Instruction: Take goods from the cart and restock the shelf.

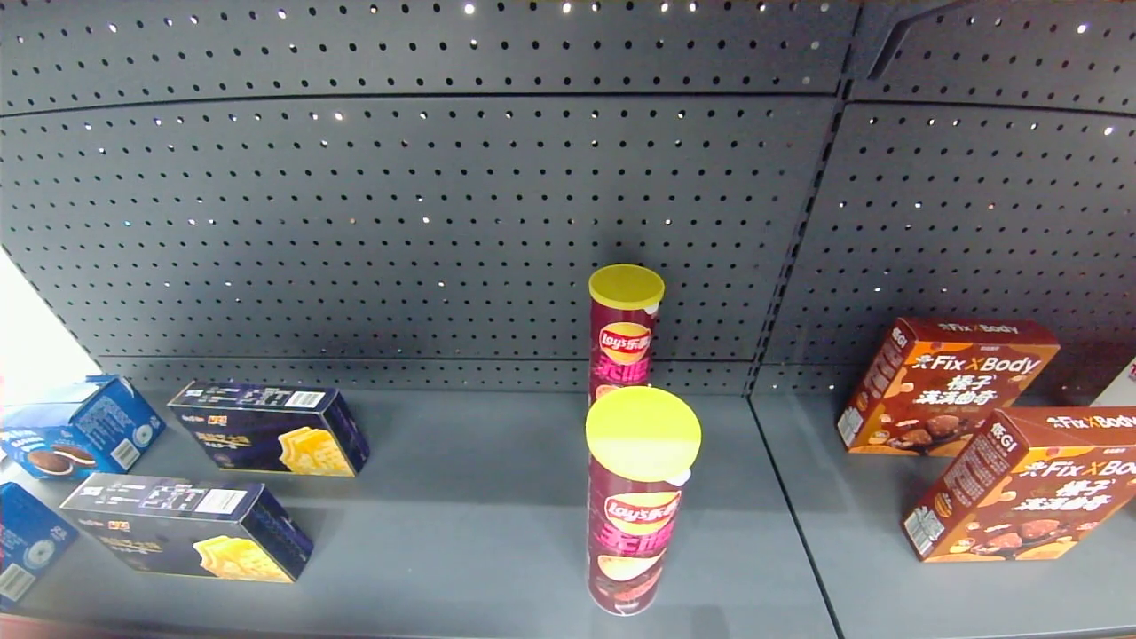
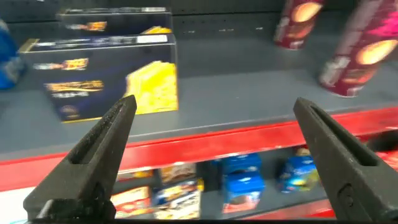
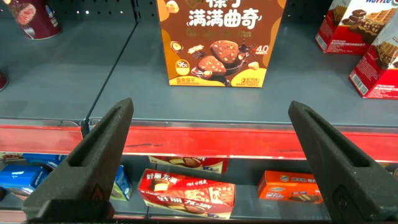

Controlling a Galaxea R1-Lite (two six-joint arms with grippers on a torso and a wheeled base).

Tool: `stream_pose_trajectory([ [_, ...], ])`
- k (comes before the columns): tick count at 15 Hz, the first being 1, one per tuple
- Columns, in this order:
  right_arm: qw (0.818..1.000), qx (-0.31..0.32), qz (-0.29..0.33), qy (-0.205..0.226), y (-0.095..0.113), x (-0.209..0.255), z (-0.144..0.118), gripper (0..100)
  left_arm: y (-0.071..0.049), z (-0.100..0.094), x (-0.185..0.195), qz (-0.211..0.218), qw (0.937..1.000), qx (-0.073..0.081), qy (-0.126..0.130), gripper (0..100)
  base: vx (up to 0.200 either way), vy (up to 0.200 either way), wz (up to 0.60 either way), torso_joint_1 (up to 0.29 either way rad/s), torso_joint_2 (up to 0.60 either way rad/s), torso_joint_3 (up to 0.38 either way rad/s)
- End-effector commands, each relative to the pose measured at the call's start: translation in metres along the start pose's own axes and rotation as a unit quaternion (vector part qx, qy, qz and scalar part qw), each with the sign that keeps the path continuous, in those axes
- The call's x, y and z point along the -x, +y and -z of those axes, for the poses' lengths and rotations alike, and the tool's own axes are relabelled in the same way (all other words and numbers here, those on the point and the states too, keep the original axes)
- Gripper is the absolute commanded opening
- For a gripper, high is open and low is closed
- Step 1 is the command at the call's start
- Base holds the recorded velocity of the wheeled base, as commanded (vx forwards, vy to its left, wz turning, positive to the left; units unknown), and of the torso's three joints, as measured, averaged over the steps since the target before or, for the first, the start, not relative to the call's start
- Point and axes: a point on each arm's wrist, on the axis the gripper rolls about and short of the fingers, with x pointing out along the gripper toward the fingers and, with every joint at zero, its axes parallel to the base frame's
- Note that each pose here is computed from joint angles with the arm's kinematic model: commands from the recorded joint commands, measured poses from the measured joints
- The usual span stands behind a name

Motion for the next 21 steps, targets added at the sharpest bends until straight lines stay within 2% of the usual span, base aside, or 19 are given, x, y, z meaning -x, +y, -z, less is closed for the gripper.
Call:
stream_pose_trajectory([
  [1,1.000,0.000,0.000,0.001,0.0000,-0.0001,0.0000,100,0.0028,0.0003,0.0003,-0.063,0.9980,-0.011,0.000,100,0.000,0.000,0.00,0.000,0.00,0.000],
  [2,1.000,0.000,0.000,0.001,0.0000,-0.0001,0.0000,100,0.0037,0.0005,0.0004,-0.083,0.9964,-0.013,0.002,100,0.000,0.000,0.00,0.000,0.00,0.000],
  [4,1.000,0.000,0.000,0.001,0.0000,-0.0001,0.0000,100,0.0051,0.0065,0.0010,-0.111,0.9932,-0.017,0.032,100,0.000,0.000,0.00,0.000,0.00,0.000],
  [10,1.000,0.000,0.000,0.001,0.0000,-0.0001,0.0000,100,0.0049,0.0059,0.0009,-0.106,0.9938,-0.018,0.029,100,0.000,0.000,0.00,0.000,0.00,0.000],
  [13,1.000,0.000,0.000,0.001,0.0000,-0.0001,0.0000,100,0.0041,0.0065,0.0005,-0.087,0.9954,-0.028,0.030,100,0.000,0.000,0.00,0.000,0.00,0.000],
  [18,1.000,0.000,0.000,0.001,0.0000,-0.0001,0.0000,100,0.0042,0.0060,0.0006,-0.088,0.9954,-0.023,0.029,100,0.000,0.000,0.00,0.000,0.00,0.000],
  [21,1.000,0.000,0.000,0.001,0.0000,-0.0001,0.0000,100,0.0040,0.0065,0.0005,-0.084,0.9955,-0.031,0.031,100,0.000,0.000,0.00,0.000,0.00,0.000],
])
